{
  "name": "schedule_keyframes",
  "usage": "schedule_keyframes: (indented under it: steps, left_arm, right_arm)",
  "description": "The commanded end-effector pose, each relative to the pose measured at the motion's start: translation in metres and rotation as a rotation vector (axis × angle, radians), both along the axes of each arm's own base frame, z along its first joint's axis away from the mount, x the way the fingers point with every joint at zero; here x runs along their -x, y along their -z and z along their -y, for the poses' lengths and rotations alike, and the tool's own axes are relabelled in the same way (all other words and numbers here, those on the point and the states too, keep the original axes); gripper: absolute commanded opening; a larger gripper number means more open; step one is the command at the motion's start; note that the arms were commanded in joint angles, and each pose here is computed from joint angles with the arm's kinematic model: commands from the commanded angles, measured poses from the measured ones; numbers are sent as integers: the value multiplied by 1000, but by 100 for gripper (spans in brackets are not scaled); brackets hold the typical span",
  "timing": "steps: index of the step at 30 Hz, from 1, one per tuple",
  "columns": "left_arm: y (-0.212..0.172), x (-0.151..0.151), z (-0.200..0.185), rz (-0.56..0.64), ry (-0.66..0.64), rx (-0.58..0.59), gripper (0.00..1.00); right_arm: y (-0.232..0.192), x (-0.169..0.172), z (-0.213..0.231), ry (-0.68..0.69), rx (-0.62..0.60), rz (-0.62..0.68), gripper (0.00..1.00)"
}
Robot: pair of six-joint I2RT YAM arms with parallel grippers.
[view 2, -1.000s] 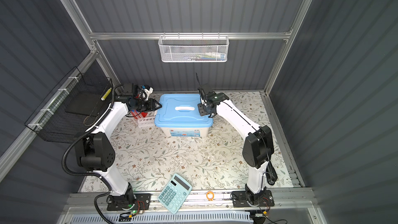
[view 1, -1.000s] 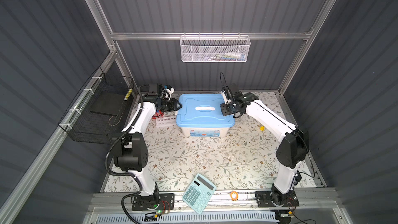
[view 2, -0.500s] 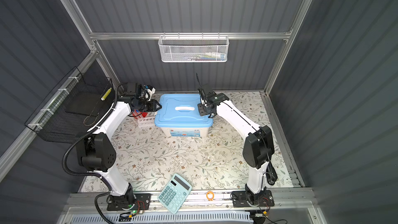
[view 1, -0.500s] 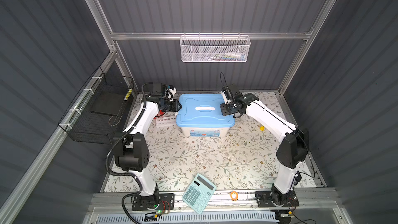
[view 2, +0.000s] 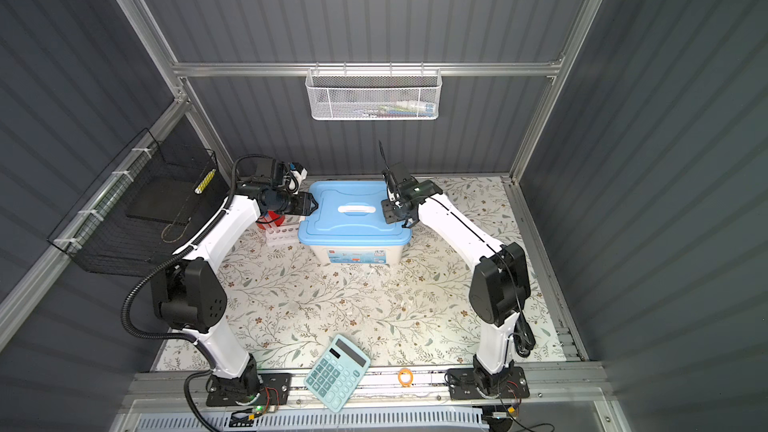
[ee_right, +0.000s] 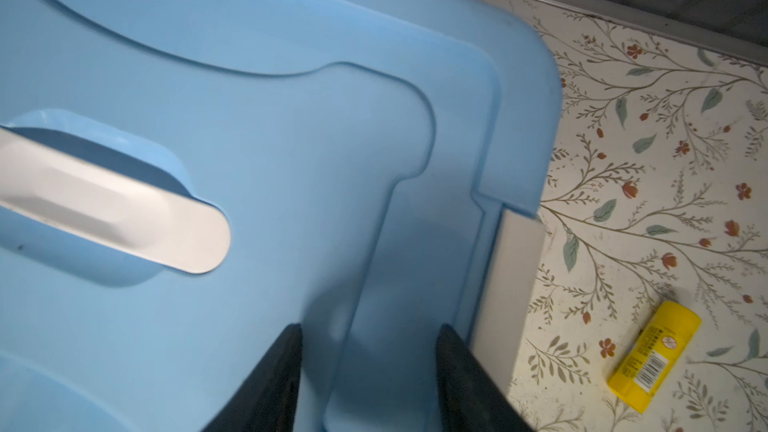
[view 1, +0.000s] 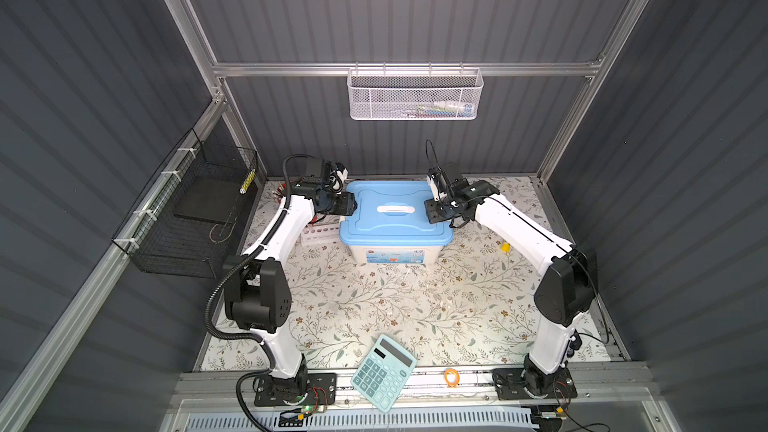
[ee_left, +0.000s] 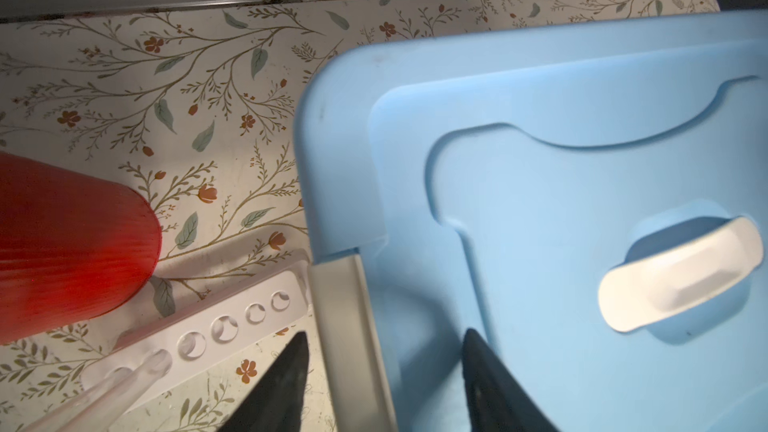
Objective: Organize the chemistry lab equipment
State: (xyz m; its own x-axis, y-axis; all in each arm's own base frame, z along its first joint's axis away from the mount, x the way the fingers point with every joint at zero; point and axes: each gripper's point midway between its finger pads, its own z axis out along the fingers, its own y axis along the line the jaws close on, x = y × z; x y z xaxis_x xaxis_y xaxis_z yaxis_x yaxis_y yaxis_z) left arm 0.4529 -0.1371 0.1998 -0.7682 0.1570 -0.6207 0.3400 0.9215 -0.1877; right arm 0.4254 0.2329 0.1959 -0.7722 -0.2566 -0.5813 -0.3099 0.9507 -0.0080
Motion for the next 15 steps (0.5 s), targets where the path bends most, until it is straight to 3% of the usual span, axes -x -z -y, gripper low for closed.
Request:
schedule_keyframes:
  steps: [1, 3, 4, 5, 6, 11, 15]
  left_arm:
    - [-48, 9, -6, 174, -2, -8, 80]
    - [-80, 11, -18, 319, -59, -18, 89]
    - [-86, 16, -26, 373, -84, -32, 98]
    - [-99, 19, -33, 445, -119, -39, 100]
    - [-108, 23, -41, 502, -156, -43, 100]
    - [-139, 58, -83, 757, -352, -59, 100]
    - [-133, 84, -119, 861, -534, -101, 100]
  right_arm:
    - [17, 21, 17, 1, 79, -98, 65]
    - [-3, 18, 17, 1, 60, -42, 71]
    - [-14, 15, 19, 7, 49, -6, 77]
    - [-25, 13, 19, 9, 34, 32, 93]
    - [-34, 12, 22, 15, 22, 61, 99]
    - [-79, 12, 43, 62, -23, 257, 99]
    - [-110, 21, 68, 110, -67, 460, 99]
